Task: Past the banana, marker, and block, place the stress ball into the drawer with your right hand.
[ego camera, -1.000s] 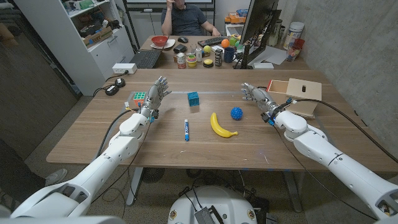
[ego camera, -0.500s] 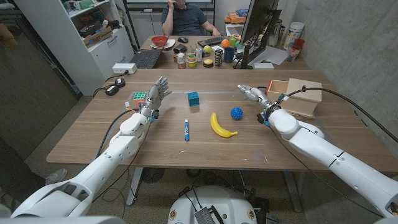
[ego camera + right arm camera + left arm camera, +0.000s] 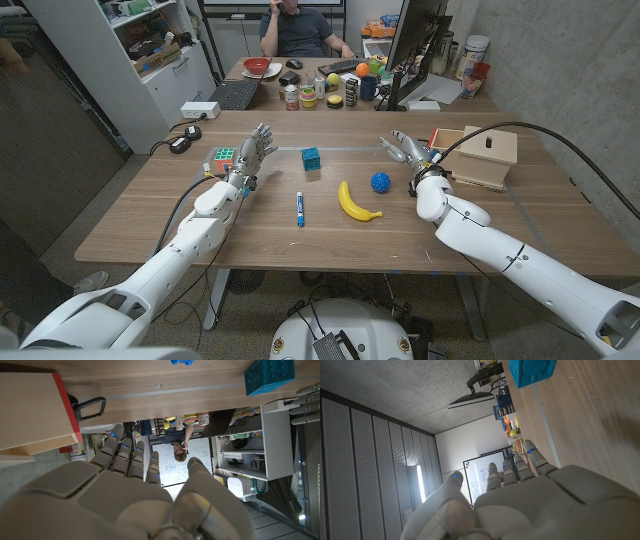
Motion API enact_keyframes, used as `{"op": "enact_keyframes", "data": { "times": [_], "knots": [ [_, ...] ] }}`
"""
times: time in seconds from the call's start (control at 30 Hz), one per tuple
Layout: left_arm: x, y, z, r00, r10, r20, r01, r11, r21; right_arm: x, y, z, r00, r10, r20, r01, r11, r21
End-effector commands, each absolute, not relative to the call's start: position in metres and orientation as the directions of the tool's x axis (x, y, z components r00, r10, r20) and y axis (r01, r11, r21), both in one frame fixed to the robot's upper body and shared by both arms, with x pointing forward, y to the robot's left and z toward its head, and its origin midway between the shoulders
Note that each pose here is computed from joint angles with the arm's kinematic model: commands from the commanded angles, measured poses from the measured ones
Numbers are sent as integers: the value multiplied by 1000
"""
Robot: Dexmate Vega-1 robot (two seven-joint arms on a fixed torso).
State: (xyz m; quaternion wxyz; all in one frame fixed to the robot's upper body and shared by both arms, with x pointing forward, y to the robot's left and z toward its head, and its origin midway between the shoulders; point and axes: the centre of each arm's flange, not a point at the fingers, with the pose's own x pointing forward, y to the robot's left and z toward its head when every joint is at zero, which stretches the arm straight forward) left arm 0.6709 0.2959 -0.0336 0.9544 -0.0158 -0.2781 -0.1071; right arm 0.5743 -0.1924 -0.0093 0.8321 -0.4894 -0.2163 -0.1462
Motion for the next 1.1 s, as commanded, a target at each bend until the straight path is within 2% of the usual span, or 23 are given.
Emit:
{"op": "enact_keyframes", "data": {
  "times": [0.03,0.5,1.1],
  "knots": [
    [674,293,-33,823,-201,531,215,976,36,562,-177,-3,841,-116,529,538,290,-792],
    [680,290,-34,828,-197,525,212,977,32,565,-176,-8,919,61,389,356,291,-888],
    [684,287,-34,828,-203,522,220,975,29,575,-163,-17,944,7,330,325,151,-934]
  ]
}}
